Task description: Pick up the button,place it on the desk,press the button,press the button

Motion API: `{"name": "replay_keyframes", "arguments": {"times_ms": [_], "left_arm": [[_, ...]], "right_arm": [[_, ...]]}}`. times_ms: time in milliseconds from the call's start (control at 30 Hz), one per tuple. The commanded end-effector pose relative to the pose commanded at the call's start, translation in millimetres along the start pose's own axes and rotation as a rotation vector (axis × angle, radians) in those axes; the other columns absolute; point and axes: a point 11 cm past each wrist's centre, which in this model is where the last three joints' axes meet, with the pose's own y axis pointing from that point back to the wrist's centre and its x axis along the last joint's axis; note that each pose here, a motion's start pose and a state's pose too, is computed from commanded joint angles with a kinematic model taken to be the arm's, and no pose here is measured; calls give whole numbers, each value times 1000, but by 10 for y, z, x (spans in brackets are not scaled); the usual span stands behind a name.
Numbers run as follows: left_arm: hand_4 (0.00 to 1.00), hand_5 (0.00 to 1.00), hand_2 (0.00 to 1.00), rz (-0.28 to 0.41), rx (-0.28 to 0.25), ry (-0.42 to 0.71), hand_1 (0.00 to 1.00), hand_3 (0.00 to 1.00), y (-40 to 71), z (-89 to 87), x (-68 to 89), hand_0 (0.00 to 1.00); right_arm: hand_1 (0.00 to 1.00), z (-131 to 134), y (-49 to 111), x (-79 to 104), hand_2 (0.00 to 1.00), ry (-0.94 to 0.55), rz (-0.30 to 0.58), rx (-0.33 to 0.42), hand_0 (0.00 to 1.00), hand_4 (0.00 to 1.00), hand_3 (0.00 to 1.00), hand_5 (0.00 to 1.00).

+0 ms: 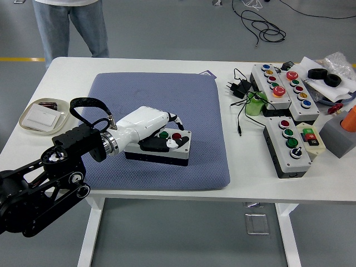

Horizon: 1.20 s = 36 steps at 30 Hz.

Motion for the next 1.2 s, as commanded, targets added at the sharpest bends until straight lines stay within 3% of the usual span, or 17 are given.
{"name": "replay_keyframes", "arguments": {"times_ms": [433,867,1033,1200], "left_arm": [[662,998,26,-60,55,0,2,692,-35,-171,-169,28],[659,998,27,-119,65,-8,2,695,-32,-180,-335,27],[662,998,27,-85,56,-6,2,696,-39,-158,-251,27],[661,998,27,37,53,4,2,698,-11,-158,50,26]], "right_arm": [[550,-9,2,4,624,1,0,2,633,307,568,253],[550,9,-2,-5,623,2,-2,-1,633,306,570,251],[550,19,-4,-6,624,0,-2,-3,632,305,570,249],[550,26,-6,-5,624,0,-1,-4,633,306,570,250]]}}
